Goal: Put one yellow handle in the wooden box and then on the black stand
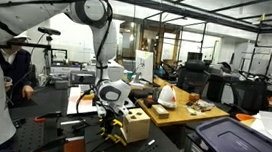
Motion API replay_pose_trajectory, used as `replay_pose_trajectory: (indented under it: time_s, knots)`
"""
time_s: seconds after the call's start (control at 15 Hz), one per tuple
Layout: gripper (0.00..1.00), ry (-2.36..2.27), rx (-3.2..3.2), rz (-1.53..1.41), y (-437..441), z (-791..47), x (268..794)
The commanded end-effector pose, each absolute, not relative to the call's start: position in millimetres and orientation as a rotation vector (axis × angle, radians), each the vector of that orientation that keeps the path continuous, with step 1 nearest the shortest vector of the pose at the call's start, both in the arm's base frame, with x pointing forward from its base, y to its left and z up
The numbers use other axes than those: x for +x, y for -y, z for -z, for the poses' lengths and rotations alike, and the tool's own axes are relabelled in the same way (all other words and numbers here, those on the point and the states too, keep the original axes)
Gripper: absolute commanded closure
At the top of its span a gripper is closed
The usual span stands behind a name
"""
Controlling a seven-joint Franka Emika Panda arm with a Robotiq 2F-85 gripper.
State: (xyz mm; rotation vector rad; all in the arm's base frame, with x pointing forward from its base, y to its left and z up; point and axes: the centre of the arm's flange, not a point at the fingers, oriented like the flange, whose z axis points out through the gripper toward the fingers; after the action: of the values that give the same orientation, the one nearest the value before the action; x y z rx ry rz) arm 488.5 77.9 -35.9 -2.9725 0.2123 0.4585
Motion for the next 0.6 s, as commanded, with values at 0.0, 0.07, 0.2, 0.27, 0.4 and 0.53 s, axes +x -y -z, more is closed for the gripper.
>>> replay_pose_trajectory:
  time_s: [0.0, 0.07, 0.2, 0.27, 0.4, 0.53]
  knots:
    - [0.0, -0.202, -2.913, -0.468, -79, 37, 490]
    - [0.0, -0.195, -2.91, -0.472, -79, 39, 490]
    - [0.0, -0.203, -2.907, -0.479, -79, 42, 490]
    - [0.0, -0.206, -2.905, -0.482, -78, 43, 490]
    - [0.0, -0.211, -2.908, -0.489, -77, 47, 489]
    - [0.0, -0.212, -2.912, -0.495, -78, 51, 488]
